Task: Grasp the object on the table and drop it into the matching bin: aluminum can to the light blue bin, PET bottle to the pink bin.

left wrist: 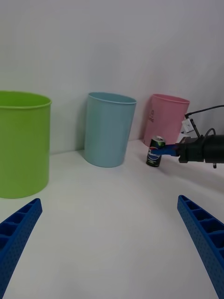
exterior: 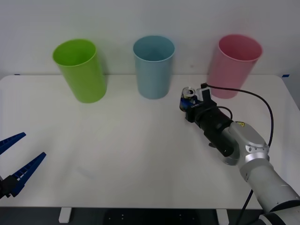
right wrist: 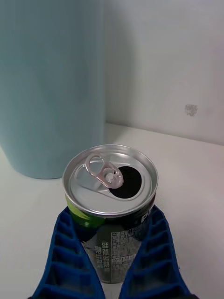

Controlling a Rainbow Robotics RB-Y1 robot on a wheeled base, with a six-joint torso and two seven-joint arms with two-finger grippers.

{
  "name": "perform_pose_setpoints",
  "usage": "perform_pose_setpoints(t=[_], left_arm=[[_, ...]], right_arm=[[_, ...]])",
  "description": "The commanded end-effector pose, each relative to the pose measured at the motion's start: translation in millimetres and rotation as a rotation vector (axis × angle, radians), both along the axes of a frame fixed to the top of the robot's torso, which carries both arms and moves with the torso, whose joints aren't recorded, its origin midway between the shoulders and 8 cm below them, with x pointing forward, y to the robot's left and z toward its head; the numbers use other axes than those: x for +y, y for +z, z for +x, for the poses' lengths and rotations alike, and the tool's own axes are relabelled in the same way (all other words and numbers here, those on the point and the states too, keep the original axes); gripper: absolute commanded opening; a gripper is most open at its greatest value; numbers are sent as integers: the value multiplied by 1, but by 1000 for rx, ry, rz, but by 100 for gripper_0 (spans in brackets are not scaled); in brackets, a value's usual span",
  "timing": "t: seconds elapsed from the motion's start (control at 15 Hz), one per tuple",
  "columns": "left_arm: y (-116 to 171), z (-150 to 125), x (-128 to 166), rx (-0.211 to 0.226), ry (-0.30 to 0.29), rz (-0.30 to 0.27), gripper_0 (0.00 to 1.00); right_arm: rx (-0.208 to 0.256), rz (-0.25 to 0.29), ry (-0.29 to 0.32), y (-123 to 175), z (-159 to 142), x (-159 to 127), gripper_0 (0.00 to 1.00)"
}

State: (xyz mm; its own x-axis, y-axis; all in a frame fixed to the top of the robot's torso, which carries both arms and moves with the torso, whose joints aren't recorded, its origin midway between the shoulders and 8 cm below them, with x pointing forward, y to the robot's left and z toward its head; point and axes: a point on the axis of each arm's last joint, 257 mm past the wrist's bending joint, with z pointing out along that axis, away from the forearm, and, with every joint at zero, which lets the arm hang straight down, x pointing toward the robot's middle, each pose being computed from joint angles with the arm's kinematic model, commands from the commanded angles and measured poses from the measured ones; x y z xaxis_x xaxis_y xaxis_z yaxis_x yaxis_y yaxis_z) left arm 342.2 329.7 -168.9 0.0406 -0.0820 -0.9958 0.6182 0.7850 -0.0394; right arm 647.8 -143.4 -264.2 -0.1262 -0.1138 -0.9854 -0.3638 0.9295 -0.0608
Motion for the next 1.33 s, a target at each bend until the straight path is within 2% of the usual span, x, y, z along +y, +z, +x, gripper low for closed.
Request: perform_pose_setpoints(t=[0.07, 0.2, 0.53, 0.67, 1.13, 1.33], left_arm=[[0, 0, 0, 0, 0, 0, 100], [0, 0, 0, 0, 0, 0, 100], [0, 0, 0, 0, 0, 0, 100], [0, 0, 0, 0, 0, 0, 100], [0, 0, 0, 0, 0, 0, 100], [0, 0, 0, 0, 0, 0, 100]], right_arm=[[-3, 10, 5, 2, 0, 1, 0], [-9, 17, 11, 5, -2, 4, 0], [-72, 34, 36, 24, -26, -2, 0], [-85, 51, 67, 30, -40, 0, 0], [-111, 163, 193, 69, -90, 6, 0], [-148, 167, 230, 91, -100, 4, 0]])
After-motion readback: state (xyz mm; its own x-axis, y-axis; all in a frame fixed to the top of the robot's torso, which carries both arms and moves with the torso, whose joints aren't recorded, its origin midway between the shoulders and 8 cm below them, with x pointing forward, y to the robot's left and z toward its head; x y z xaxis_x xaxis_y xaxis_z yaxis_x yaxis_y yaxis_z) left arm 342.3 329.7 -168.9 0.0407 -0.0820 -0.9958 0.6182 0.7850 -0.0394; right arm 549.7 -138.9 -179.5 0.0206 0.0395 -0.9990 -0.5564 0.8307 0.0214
